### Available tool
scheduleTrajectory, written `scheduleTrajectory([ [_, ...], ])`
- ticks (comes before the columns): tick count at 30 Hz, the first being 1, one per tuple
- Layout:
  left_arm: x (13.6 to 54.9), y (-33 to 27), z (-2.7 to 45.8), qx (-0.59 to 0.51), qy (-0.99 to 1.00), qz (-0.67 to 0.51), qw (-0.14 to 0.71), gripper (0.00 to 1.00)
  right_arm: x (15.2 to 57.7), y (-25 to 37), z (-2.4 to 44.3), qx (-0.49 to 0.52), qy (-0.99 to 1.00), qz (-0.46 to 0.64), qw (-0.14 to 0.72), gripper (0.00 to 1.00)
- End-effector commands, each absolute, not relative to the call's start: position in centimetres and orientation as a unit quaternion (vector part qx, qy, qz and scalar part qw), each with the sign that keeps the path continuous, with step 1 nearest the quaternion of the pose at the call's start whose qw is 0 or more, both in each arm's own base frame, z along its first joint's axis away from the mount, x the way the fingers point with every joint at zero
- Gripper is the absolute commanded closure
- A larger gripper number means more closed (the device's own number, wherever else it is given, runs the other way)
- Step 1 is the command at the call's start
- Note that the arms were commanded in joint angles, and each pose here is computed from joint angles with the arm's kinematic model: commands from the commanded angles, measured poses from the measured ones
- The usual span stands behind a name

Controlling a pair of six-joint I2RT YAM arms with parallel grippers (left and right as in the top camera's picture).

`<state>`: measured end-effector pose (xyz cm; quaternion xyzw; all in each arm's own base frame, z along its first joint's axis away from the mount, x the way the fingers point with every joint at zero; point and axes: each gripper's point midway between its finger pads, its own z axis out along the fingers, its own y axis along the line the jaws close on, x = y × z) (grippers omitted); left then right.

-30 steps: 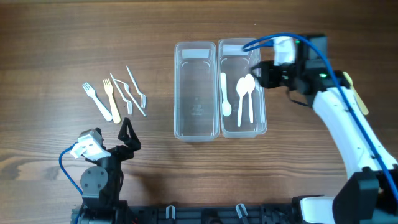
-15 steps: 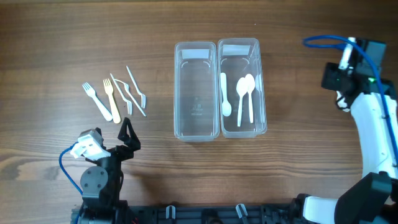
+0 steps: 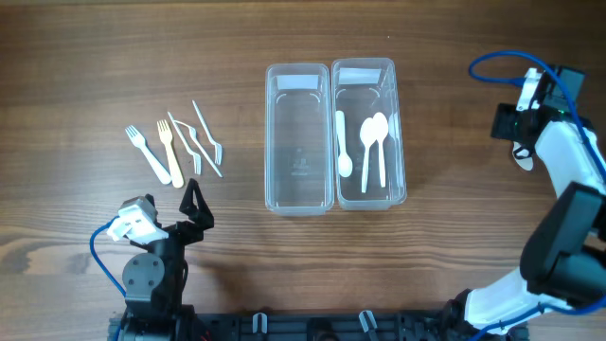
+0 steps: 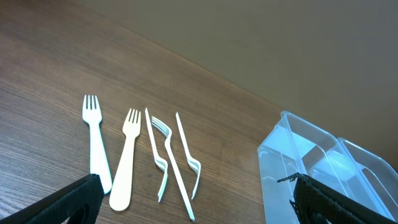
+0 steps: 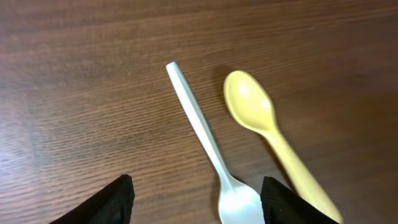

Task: Pack container
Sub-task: 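Move the right gripper to the white knife and grasp it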

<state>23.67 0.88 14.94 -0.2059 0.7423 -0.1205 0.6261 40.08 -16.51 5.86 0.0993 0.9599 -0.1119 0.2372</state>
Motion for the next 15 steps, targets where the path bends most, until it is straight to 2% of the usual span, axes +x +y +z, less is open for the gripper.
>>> scheduleTrajectory([
  [1,23.7,0.9,14.9,-0.199,0.743,-0.115,0.628,0.00,40.5,-16.7,3.8,0.080,0.965,-0.105,0.228,0.34],
  [15,23.7,1.0,14.9,-0.199,0.743,-0.115,0.628,0.00,40.1,-17.5,1.2,0.102,0.967,-0.023,0.232,0.36],
])
